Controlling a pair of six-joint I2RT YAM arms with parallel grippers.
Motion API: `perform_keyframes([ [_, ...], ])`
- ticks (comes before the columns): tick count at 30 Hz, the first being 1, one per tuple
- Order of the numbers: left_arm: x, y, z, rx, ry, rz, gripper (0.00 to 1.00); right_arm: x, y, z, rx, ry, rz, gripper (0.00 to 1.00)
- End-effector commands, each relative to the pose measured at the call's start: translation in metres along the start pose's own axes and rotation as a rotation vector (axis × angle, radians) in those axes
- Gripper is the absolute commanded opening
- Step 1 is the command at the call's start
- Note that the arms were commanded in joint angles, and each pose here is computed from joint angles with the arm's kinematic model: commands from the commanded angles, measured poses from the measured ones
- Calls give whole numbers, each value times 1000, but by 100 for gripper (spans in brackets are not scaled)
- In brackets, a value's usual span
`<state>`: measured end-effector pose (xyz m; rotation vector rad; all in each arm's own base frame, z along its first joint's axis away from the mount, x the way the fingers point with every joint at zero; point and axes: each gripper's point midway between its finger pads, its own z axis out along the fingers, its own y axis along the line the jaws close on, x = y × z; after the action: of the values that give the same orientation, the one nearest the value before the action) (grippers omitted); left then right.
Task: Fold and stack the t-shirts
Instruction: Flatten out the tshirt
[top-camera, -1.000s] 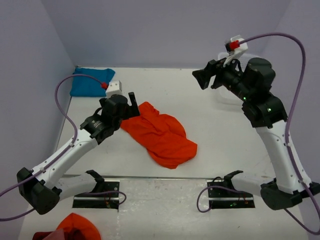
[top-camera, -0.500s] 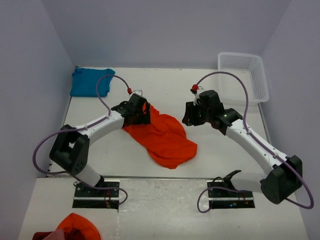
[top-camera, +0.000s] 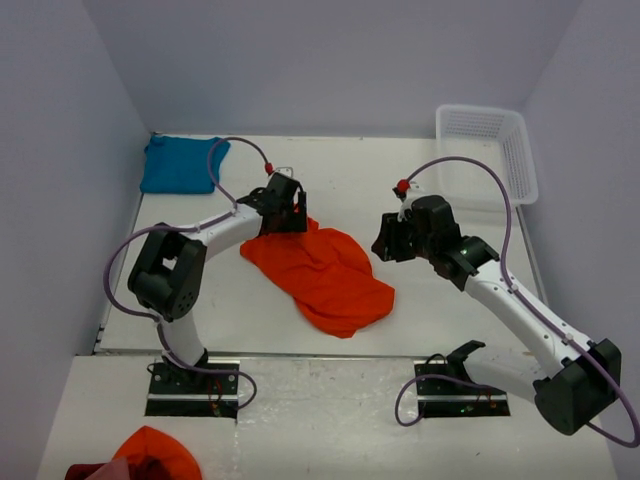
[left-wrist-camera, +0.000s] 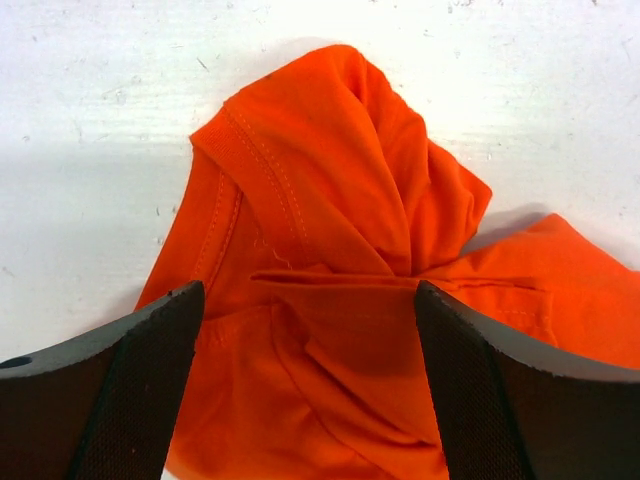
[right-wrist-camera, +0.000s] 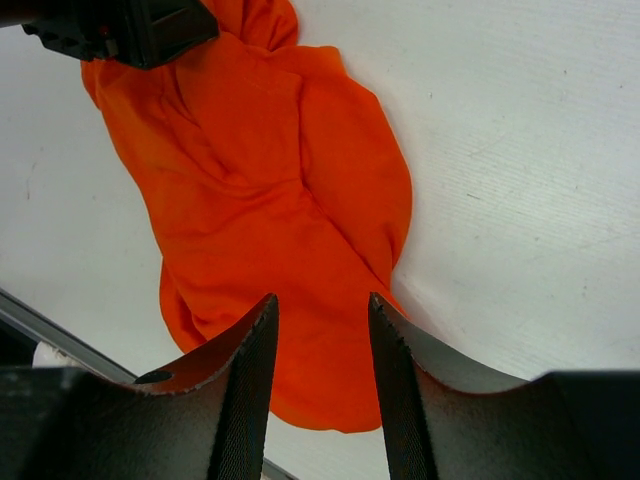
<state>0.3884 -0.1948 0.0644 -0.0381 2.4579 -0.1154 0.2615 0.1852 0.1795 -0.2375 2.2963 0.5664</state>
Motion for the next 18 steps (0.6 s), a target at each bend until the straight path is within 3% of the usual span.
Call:
perform_keyframes([
  [1, -22, -6, 10, 48, -36, -3, 86, -11, 0, -4, 2, -65, -3, 42],
  [7, -17, -18, 19, 136, -4, -19, 77, -8, -5, -1, 27, -65, 1, 42],
  [11, -13, -30, 22, 216, 18, -19, 64, -5, -4, 3, 15, -60, 15, 42],
  [14, -17, -39, 19, 275, 14, -21, 39, -3, -3, 7, 7, -51, 22, 42],
  [16, -20, -45, 14, 318, 8, -22, 30, -2, -4, 10, 12, -43, 28, 41],
  [17, -23, -47, 12, 328, 1, -22, 19, 0, -5, 12, 16, -32, 30, 41],
  [18, -24, -47, 10, 331, -3, -22, 0, 1, -5, 14, 21, -28, 32, 41],
])
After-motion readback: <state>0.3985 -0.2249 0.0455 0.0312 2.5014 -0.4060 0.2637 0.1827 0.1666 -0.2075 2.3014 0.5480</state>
